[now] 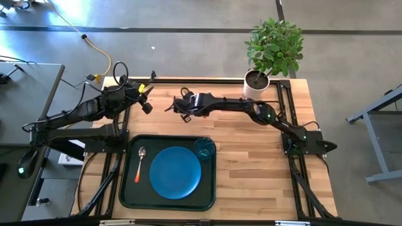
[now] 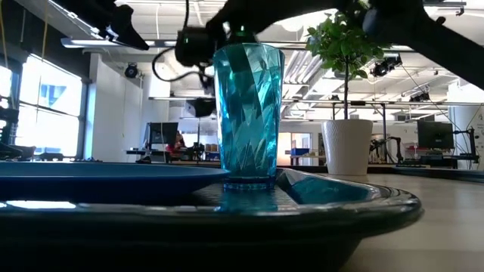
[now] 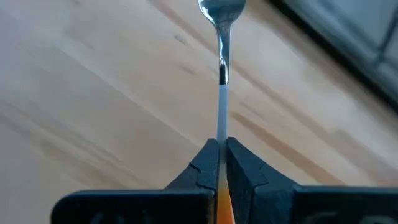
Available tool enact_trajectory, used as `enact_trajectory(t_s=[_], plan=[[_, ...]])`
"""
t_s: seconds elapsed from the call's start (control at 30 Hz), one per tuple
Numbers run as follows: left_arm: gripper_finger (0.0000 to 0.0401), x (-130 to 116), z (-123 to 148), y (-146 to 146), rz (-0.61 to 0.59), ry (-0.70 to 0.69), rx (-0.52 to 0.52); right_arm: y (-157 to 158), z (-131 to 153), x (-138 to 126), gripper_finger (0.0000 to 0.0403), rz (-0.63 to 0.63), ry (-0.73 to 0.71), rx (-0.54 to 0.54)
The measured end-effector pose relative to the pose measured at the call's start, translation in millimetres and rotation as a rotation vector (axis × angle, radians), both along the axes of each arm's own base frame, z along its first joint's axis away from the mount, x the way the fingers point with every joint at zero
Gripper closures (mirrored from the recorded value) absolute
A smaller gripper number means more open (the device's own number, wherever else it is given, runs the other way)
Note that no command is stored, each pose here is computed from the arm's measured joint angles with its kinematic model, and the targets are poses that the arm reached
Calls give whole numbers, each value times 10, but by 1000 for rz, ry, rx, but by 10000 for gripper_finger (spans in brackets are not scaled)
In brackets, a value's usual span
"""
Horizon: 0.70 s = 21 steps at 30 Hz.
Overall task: Pick and place plate/cup/fork/spoon on tray
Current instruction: Put the orange fork on the black tray to the left of the blue plate
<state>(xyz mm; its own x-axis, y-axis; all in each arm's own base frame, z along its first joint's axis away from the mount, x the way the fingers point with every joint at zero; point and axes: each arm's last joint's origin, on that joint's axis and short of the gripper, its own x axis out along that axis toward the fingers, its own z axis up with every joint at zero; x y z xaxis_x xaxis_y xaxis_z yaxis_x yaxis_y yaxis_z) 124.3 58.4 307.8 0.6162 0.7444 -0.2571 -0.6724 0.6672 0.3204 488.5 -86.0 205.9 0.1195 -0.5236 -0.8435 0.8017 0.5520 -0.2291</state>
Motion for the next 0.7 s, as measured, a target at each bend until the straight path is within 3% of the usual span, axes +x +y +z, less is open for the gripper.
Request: enact_trajectory(t_s=[0.3, 0.57, 0.7], plan=[[307, -83, -14, -37, -22, 2, -32, 481, 215, -131, 399, -45, 69, -342], [307, -35, -12, -88, -258, -8, -75, 1017, 21, -214, 399, -5, 72, -645], [307, 15, -36, -123, -444, -18, -58, 1014, -198, -454, 400, -62, 156, -649]])
